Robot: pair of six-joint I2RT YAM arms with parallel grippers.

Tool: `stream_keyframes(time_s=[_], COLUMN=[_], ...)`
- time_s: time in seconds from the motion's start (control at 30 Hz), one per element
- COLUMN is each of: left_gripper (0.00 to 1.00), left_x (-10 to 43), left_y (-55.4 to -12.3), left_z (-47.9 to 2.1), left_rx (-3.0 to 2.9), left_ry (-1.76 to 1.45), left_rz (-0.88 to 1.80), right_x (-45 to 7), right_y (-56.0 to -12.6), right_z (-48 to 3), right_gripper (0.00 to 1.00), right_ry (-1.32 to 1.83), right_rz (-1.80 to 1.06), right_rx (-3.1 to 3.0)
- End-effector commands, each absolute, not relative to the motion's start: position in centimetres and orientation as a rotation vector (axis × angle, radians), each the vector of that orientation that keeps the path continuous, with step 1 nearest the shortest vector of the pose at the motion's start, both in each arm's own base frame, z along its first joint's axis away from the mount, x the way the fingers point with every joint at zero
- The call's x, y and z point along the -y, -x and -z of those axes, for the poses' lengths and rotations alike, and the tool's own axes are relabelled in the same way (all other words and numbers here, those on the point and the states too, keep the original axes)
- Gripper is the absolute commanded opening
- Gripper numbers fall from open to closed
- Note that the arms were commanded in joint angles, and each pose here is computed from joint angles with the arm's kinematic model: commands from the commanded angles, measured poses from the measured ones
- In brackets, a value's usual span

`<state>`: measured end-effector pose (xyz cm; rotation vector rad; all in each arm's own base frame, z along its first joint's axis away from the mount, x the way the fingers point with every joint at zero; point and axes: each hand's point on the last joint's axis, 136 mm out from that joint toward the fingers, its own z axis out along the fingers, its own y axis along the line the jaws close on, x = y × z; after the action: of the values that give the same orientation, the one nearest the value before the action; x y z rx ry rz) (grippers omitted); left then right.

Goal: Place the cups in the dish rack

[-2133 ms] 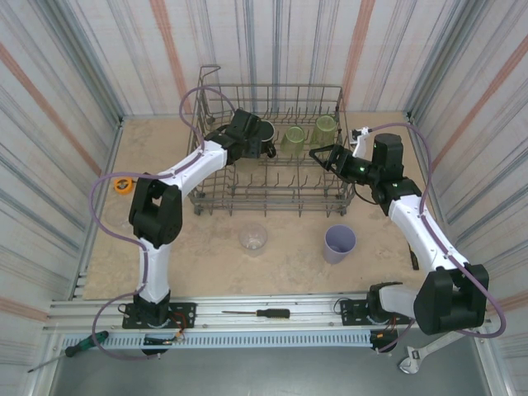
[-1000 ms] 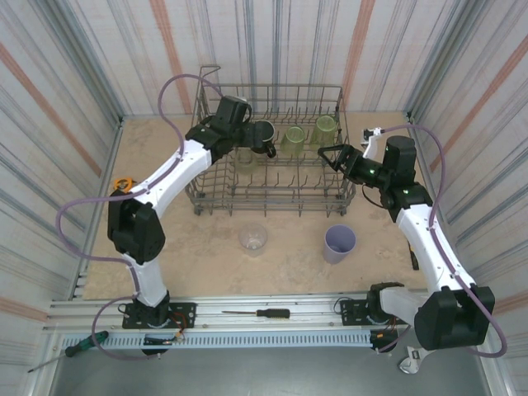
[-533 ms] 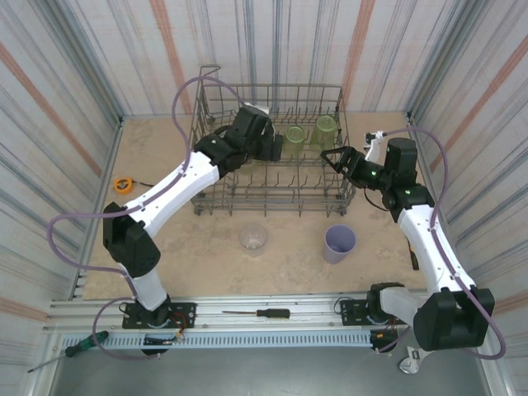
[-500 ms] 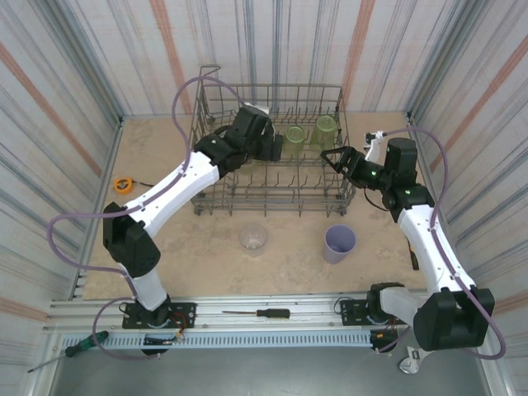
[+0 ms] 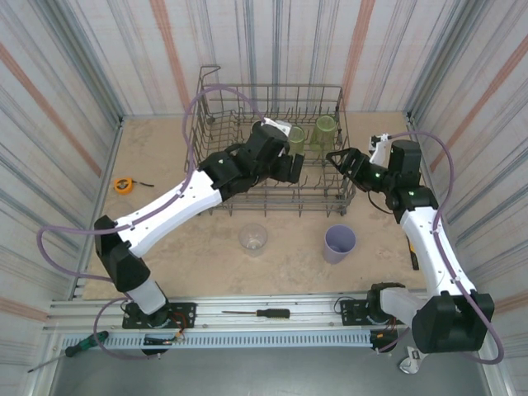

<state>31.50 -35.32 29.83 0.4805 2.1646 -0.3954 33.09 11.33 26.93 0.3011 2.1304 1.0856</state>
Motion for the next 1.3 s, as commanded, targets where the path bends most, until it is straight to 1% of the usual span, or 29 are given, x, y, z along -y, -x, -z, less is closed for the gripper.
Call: stream_keyframes(time_s=[0.0, 0.33, 0.5, 0.7, 0.8, 1.1, 1.27], left_gripper=[0.99, 0.99, 0.99, 0.99, 0.98, 0.92, 0.82], left_x=[35.2, 38.2, 39.9, 42.2, 43.1, 44.9, 46.2], left_y=[-30.2, -26.2, -24.4, -22.7, -22.2, -20.5, -19.7], left_z=[-30.0, -28.2, -25.9, -23.1, -22.5, -19.5, -17.7], left_rx=[-2.156, -2.197, -2.242, -2.312, -2.322, -2.418, -2.455], left_ry=[-0.457, -0.483, -0.495, -0.552, -0.581, -0.589, -0.582], left_rz=[0.402, 0.533, 0.619, 0.642, 0.654, 0.709, 0.718], right_x=[-10.7, -9.6, -9.2, -9.0, -9.0, -8.8, -8.8], right_y=[-32.9, -33.1, -33.3, -33.2, -33.1, -33.0, -33.0], right_z=[-27.5, -27.2, -27.1, -26.9, -26.7, -25.9, -26.1], right_gripper=[0.99, 0.99, 0.99, 0.99, 0.99, 0.99, 0.99], right_ry=[-0.300, -0.343, -0.361, -0.372, -0.371, -0.388, -0.395], right_rz=[-1.040, -0.993, -0.982, -0.971, -0.973, -0.977, -0.993], right_rx=[-2.120, -2.119, -2.119, -2.121, -2.124, -2.136, -2.130])
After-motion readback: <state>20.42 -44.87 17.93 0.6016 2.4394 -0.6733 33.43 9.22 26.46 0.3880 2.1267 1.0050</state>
